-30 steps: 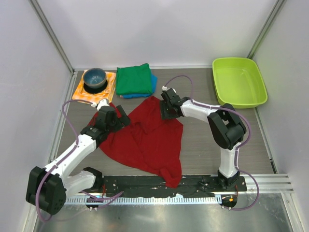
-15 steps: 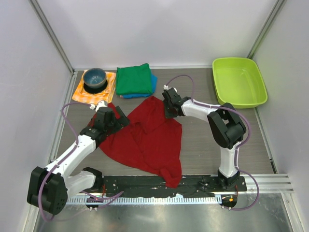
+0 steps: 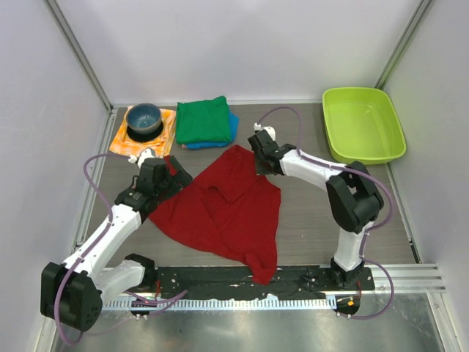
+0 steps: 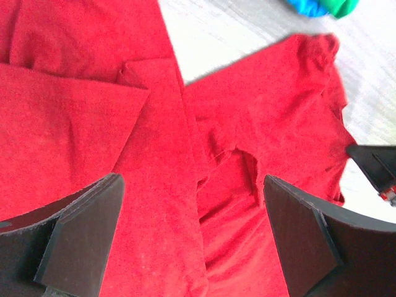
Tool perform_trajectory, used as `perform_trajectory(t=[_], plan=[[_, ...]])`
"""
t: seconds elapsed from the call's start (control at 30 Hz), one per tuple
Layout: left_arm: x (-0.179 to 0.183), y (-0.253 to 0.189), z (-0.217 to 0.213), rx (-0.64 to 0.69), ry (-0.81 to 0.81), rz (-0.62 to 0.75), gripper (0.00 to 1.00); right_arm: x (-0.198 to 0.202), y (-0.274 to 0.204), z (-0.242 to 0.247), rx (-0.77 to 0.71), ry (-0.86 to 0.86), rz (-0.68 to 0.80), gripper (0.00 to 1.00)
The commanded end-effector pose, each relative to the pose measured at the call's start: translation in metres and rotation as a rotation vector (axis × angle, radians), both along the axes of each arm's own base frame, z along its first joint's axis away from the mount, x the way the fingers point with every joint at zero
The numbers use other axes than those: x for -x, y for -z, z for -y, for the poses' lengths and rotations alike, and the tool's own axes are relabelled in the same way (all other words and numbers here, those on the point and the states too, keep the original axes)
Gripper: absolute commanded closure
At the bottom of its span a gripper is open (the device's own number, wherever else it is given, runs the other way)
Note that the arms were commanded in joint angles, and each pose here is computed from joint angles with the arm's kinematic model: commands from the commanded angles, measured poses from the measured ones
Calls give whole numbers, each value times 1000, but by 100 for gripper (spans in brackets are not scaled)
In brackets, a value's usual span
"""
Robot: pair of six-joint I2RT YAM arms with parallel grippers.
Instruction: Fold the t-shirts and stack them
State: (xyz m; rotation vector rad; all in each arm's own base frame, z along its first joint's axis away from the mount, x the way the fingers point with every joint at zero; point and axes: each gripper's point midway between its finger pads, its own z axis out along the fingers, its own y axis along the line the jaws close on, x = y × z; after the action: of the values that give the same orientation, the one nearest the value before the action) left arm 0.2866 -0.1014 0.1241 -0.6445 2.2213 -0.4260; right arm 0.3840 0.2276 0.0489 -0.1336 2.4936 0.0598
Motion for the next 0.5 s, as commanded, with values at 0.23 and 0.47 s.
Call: perform_trajectory(t=[0.23, 0.47], plan=[[-41, -44, -12, 9, -135, 72, 1, 0, -222, 43, -137, 155, 449, 99], [-62, -30, -5, 19, -134, 54, 3, 33, -239, 89, -57, 236, 482, 99]])
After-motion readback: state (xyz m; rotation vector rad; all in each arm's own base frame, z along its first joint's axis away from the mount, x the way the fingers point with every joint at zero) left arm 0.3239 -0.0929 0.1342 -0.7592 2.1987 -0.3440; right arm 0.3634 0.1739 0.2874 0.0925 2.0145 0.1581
